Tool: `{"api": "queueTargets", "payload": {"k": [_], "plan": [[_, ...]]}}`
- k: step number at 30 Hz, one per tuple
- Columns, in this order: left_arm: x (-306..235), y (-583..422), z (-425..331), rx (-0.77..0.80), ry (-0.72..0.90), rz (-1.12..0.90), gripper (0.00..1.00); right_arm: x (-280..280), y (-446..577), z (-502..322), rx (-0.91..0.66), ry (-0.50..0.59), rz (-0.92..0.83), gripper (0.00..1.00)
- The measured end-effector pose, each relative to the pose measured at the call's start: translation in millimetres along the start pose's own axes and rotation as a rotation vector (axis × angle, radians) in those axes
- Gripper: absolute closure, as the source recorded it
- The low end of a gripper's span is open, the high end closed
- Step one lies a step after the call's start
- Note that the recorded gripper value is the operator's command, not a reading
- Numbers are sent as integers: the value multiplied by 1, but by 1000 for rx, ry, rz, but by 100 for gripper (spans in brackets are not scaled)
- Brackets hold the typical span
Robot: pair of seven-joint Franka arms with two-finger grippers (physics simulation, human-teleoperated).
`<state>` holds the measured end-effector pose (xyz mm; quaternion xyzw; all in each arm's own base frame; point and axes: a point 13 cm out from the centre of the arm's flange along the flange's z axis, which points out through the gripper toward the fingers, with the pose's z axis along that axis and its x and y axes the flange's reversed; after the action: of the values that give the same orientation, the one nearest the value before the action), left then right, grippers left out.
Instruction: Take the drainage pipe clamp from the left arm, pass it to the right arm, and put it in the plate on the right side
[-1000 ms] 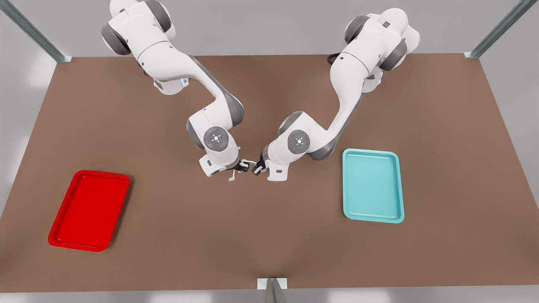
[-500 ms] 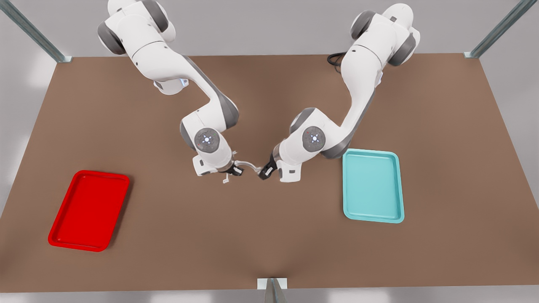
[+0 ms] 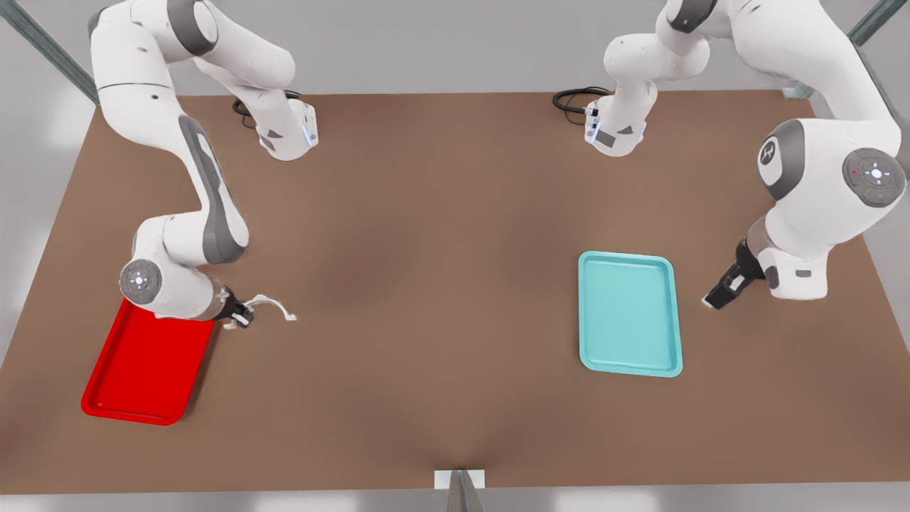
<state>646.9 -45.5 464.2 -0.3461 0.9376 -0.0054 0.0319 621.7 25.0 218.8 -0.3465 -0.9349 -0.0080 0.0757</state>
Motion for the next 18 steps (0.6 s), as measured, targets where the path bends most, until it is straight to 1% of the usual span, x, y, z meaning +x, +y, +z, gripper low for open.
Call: {"api": "queueTargets", "payload": {"k": [2, 5, 8, 14, 15, 16, 18], "plan": [[2, 13, 1, -28, 8, 82, 0, -39, -41, 11, -2, 9, 11, 79], [2, 21, 2, -51, 17, 194, 0, -90, -91, 10, -16, -9, -6, 79], [5, 22, 3, -65, 26, 298, 0, -126, -131, 16, -15, -20, -49, 79], [10, 11, 17, -88, 45, 487, 0, -204, -190, 58, 10, -32, -140, 79], [10, 10, 19, -89, 47, 511, 0, -211, -197, 63, 15, -32, -160, 66], [9, 9, 19, -88, 47, 534, 0, -215, -200, 66, 21, -33, -185, 0], [7, 7, 21, -87, 49, 577, 0, -218, -204, 68, 37, -36, -234, 0]]}}
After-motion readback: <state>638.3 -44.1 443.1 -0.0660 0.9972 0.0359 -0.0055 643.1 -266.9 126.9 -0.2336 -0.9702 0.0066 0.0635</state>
